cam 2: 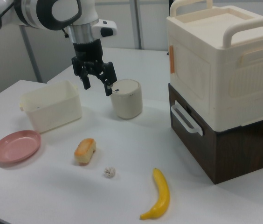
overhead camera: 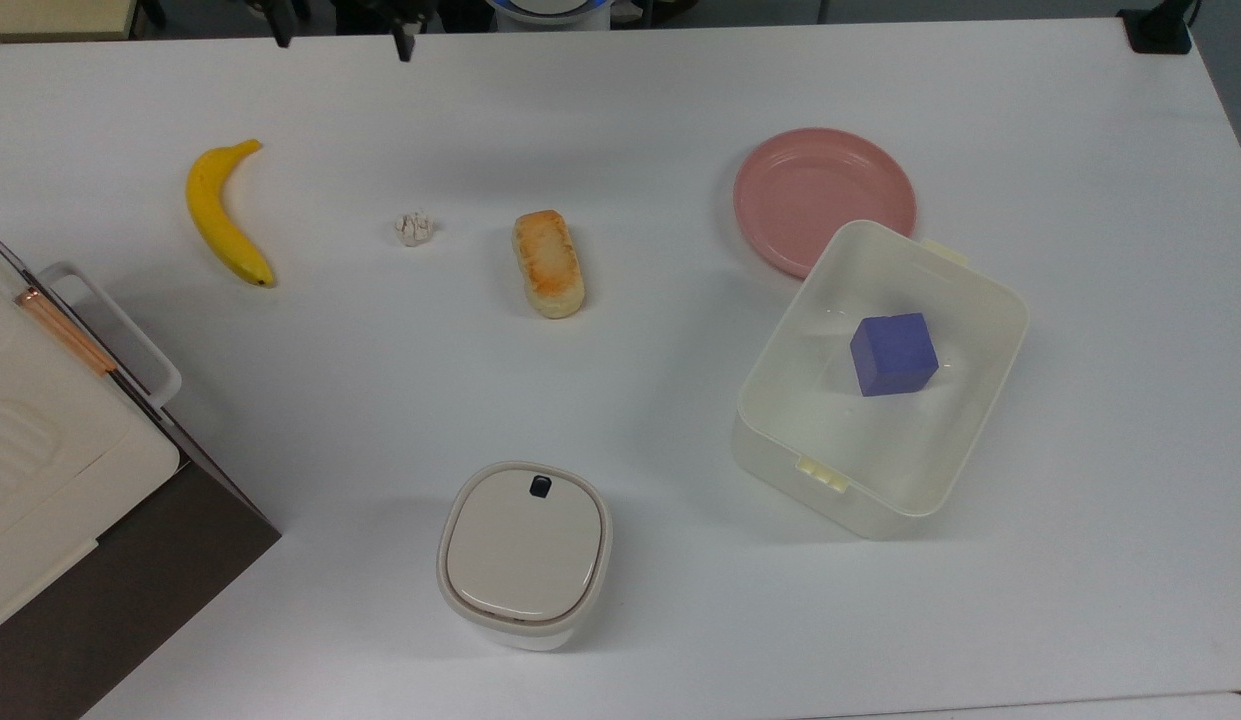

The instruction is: Put the bread on the table

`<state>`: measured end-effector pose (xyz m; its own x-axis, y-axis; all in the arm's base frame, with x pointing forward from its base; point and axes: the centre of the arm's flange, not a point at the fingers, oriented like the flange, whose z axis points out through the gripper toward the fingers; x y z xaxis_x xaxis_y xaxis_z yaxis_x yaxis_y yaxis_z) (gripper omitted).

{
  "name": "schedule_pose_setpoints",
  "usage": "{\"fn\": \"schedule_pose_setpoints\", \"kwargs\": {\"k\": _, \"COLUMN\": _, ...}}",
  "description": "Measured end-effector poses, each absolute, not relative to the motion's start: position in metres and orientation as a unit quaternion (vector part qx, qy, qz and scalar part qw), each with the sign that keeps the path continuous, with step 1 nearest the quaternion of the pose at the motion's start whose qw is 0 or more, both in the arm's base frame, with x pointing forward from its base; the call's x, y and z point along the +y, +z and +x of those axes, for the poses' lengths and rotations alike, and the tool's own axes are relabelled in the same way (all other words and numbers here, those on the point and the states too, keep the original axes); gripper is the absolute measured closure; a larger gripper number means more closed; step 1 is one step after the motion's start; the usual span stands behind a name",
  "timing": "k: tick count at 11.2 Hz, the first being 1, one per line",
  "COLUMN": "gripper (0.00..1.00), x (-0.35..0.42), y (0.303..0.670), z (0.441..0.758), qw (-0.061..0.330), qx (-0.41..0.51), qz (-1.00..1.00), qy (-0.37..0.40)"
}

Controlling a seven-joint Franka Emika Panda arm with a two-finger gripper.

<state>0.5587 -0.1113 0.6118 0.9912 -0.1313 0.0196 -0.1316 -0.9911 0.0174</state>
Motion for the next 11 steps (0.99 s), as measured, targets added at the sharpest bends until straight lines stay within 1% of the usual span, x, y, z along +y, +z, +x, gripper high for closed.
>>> {"fn": "schedule_pose_setpoints", "kwargs": {"k": 3, "gripper": 0.0, "x": -0.131, "y": 0.627, "z": 0.549, "qw": 0.009, "qx": -0.084, "qz": 0.996, "qy": 0.024}}
{"fn": "schedule_pose_setpoints", "kwargs": {"k": 5, "gripper": 0.0, "x": -0.132, "y": 0.632, "z": 0.549, "qw": 0.01, "qx": -0.084, "qz": 0.996, "qy": 0.029}}
{"fn": "schedule_pose_setpoints", "kwargs": {"k": 7, "gripper": 0.0, "x": -0.131, "y": 0.637, "z": 0.553, "qw": 0.013, "qx": -0.083, "qz": 0.995, "qy": 0.049}}
{"fn": "schedule_pose_setpoints", "kwargs": {"k": 9, "gripper": 0.0, "x": -0.133, "y": 0.639, "z": 0.553, "qw": 0.014, "qx": -0.084, "qz": 0.995, "qy": 0.053}}
{"fn": "schedule_pose_setpoints", "kwargs": {"k": 11, "gripper": 0.0, "x": -0.12, "y": 0.637, "z": 0.553, "qw": 0.011, "qx": -0.07, "qz": 0.997, "qy": 0.04}}
